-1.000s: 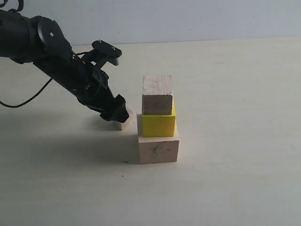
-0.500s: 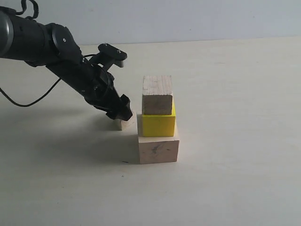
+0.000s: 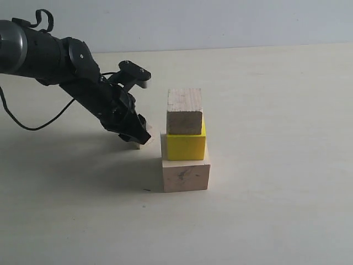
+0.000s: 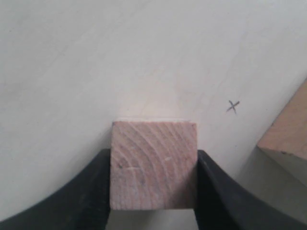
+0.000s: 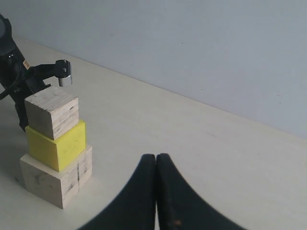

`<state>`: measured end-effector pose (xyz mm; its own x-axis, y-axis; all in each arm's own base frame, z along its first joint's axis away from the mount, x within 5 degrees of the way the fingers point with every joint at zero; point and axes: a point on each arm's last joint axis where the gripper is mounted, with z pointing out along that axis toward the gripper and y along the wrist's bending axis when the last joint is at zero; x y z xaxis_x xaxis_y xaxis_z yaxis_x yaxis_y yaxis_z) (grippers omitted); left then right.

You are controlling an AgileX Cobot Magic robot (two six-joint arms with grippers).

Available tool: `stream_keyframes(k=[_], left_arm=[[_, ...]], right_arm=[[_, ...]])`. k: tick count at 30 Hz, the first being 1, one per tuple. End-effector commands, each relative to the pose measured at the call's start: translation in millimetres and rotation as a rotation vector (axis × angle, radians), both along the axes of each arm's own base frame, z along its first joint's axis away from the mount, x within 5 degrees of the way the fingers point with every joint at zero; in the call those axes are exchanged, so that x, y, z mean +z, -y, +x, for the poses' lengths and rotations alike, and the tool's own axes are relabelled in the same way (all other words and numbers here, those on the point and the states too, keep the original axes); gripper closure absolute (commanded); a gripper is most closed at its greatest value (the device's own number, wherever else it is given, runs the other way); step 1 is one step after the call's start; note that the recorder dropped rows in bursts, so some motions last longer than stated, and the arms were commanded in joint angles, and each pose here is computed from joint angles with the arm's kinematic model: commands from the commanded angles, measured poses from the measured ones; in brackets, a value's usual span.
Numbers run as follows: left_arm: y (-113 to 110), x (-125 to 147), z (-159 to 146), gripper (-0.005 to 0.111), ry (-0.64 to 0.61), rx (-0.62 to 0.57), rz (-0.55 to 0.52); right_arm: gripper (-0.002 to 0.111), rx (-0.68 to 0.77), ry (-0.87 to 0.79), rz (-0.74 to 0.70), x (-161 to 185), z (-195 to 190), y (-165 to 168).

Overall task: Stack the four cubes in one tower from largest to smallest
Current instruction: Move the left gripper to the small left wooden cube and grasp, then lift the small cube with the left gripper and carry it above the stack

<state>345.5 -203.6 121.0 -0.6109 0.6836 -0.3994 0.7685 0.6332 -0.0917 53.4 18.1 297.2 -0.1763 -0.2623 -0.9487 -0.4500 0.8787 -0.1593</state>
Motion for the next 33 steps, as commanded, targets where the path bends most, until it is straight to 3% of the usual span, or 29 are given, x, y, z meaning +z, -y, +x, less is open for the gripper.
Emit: stream_keyframes(k=[1, 10, 16, 25, 33], left_arm=[[2, 5, 1, 0.107, 0.023, -0.008, -0.003], [-1, 31, -1, 0.106, 0.083, -0.025, 0.001], [-11, 65, -9, 0.106, 0.093, -0.054, 0.005], [-46, 140, -30, 0.106, 0.115, 0.034, -0.060], [-53, 174, -51, 0.106, 0.149, 0.009, -0.084]], right_arm=[[0.108, -0.002, 0.015, 0.002, 0, 0, 1], [0.108, -0.002, 0.015, 0.002, 0, 0, 1], [0.108, -0.002, 0.015, 0.002, 0, 0, 1], [0.108, -0.002, 0.013, 0.001, 0, -1, 1], [0.108, -0.001, 0.011, 0.004, 0, -1, 1]])
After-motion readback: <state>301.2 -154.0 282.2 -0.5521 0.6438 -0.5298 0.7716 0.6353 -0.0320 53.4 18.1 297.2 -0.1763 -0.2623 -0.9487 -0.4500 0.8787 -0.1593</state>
